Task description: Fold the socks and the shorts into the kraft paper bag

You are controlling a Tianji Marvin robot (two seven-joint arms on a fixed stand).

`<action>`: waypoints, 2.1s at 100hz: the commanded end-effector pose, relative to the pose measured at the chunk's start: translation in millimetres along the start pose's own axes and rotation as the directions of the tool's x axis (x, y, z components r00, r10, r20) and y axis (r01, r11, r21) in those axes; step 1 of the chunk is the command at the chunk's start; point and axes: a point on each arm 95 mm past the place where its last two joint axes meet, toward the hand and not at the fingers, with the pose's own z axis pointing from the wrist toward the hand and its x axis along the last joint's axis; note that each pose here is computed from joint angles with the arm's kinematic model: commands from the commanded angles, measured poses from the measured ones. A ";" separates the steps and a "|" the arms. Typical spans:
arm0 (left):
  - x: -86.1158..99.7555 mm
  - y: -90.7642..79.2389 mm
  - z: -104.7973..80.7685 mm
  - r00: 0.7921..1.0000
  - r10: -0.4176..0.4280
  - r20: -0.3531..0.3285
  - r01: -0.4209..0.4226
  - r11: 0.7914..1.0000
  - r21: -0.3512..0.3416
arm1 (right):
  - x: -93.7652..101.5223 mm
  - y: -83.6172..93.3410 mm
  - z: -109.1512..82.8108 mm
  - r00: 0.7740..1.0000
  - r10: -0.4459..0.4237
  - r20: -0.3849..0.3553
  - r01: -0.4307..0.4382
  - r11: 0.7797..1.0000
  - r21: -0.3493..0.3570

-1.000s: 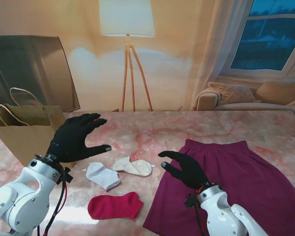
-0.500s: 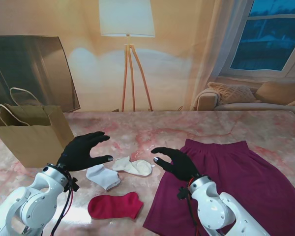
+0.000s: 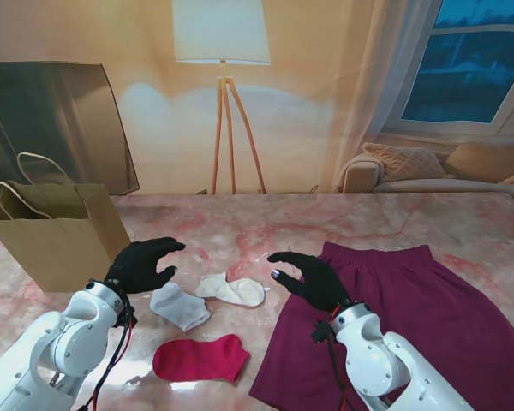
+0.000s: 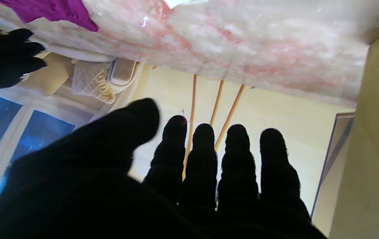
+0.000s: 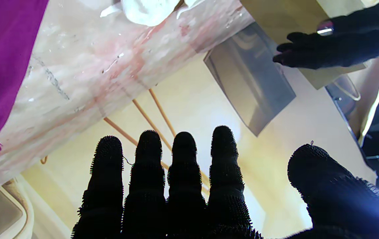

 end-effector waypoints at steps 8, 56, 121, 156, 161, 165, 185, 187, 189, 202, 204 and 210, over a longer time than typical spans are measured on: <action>-11.8 11.1 1.9 0.999 -0.001 0.033 0.004 0.996 -0.088 | 2.1 -9.9 -13.5 1.000 0.015 0.010 -0.016 0.999 0.028; -38.6 42.7 16.8 0.991 0.109 0.083 -0.087 0.970 -0.226 | 3.7 -7.2 -15.3 1.000 0.017 0.007 -0.018 0.999 0.028; -57.6 73.6 23.1 0.961 0.271 0.059 -0.241 0.922 -0.304 | 2.4 -10.1 -17.6 0.999 0.034 0.005 -0.034 0.998 0.044; -60.6 73.5 20.0 0.953 0.293 0.083 -0.255 0.917 -0.306 | 1.9 -9.0 -17.1 1.000 0.030 0.000 -0.030 0.998 0.053; -61.0 72.8 19.7 0.951 0.295 0.088 -0.257 0.919 -0.299 | 1.8 -9.1 -16.9 1.000 0.031 0.000 -0.031 0.998 0.053; -61.1 71.7 19.1 0.950 0.297 0.094 -0.258 0.920 -0.297 | 1.8 -9.2 -16.8 0.999 0.032 0.000 -0.032 0.998 0.055; -58.2 62.1 16.5 0.950 0.287 0.126 -0.249 0.935 -0.251 | 2.0 -9.5 -16.4 0.999 0.033 0.000 -0.032 0.998 0.058; -57.6 60.9 16.2 0.950 0.285 0.130 -0.248 0.937 -0.246 | 2.0 -9.4 -16.4 0.999 0.032 0.000 -0.032 0.998 0.058; -57.0 59.7 15.9 0.950 0.282 0.134 -0.246 0.939 -0.240 | 2.0 -9.3 -16.4 0.999 0.032 0.000 -0.032 0.998 0.058; -53.9 53.0 14.3 0.953 0.257 0.159 -0.226 0.956 -0.188 | 1.8 -9.0 -16.5 1.000 0.031 0.001 -0.031 0.998 0.061; -53.6 51.8 13.8 0.953 0.255 0.162 -0.225 0.957 -0.182 | 1.8 -9.0 -16.5 1.000 0.031 0.001 -0.031 0.998 0.061; -53.5 48.9 12.7 0.954 0.248 0.170 -0.222 0.963 -0.155 | 1.8 -8.9 -16.6 1.000 0.031 0.001 -0.031 0.998 0.061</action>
